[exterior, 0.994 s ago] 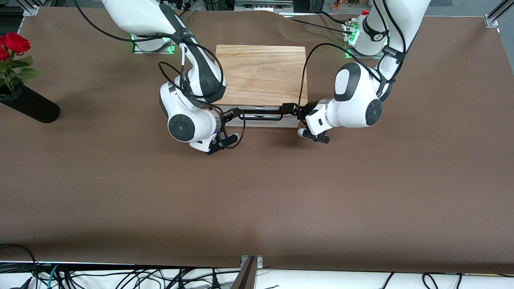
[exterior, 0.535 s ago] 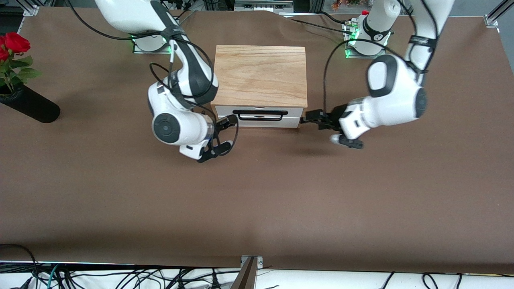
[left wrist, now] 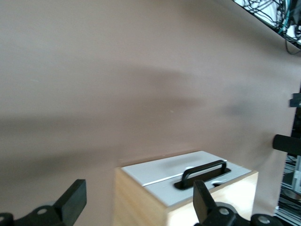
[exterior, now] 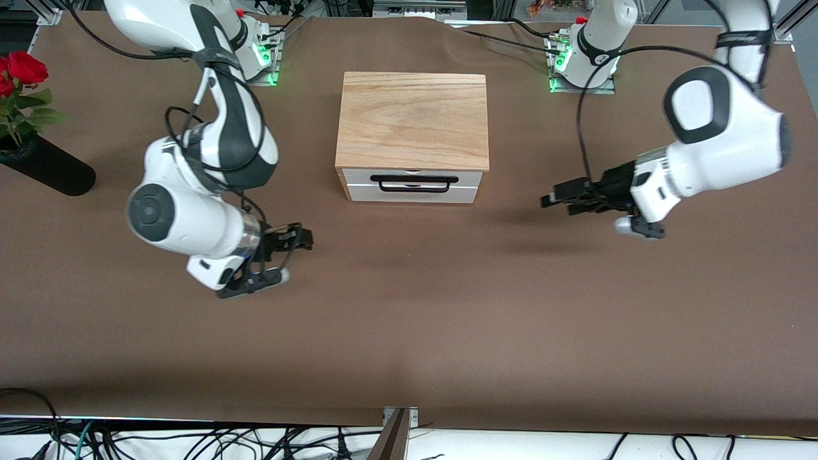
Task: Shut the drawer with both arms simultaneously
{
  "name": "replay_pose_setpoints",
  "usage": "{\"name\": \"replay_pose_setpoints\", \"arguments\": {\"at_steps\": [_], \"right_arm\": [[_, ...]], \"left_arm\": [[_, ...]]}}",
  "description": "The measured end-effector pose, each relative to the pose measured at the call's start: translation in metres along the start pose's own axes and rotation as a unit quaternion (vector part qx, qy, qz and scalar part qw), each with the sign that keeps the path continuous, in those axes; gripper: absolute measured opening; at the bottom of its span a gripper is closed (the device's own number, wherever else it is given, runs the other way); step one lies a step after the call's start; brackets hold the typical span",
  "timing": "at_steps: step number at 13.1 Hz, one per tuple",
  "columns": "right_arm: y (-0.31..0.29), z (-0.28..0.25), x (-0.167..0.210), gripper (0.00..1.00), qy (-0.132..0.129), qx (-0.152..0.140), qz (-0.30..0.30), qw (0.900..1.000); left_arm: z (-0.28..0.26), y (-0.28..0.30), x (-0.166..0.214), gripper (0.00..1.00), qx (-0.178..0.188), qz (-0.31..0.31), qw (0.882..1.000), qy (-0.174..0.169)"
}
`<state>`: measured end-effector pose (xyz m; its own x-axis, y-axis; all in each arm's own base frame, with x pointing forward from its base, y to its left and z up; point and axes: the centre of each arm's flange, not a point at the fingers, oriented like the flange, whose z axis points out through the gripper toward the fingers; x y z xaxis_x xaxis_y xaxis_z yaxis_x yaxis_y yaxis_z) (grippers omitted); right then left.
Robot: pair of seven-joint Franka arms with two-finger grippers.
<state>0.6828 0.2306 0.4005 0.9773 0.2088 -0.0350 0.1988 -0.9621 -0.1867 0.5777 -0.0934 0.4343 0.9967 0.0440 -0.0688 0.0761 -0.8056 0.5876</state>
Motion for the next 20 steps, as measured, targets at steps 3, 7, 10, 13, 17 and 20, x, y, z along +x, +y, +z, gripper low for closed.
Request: {"name": "replay_pose_setpoints", "arguments": {"at_steps": [3,7,10,13,17,20], "right_arm": [[0.049,-0.03,0.001,1.0,0.016,-0.024,0.036,0.999],[0.093,-0.101,-0.004,1.0,0.067,-0.049,0.068,0.994],[0.128,-0.178,-0.028,1.0,0.108,-0.084,0.078,0.987],[0.155,-0.224,-0.054,1.0,0.124,-0.102,0.077,0.984],[0.152,-0.226,-0.088,1.0,0.078,-0.12,0.056,0.988],[0.178,-0.212,-0.129,1.0,0.015,-0.107,0.085,0.99]], "left_arm": [[-0.06,-0.003,0.002,1.0,0.078,0.04,0.996,0.008],[-0.111,0.015,-0.002,1.0,0.204,0.095,0.974,-0.006],[-0.145,0.002,0.0,1.0,0.254,0.09,0.963,0.001],[-0.178,-0.036,0.001,1.0,0.257,0.05,0.965,0.013],[-0.184,-0.012,-0.002,1.0,0.259,0.063,0.964,-0.002],[-0.161,0.026,-0.004,1.0,0.302,0.048,0.952,-0.001]]}}
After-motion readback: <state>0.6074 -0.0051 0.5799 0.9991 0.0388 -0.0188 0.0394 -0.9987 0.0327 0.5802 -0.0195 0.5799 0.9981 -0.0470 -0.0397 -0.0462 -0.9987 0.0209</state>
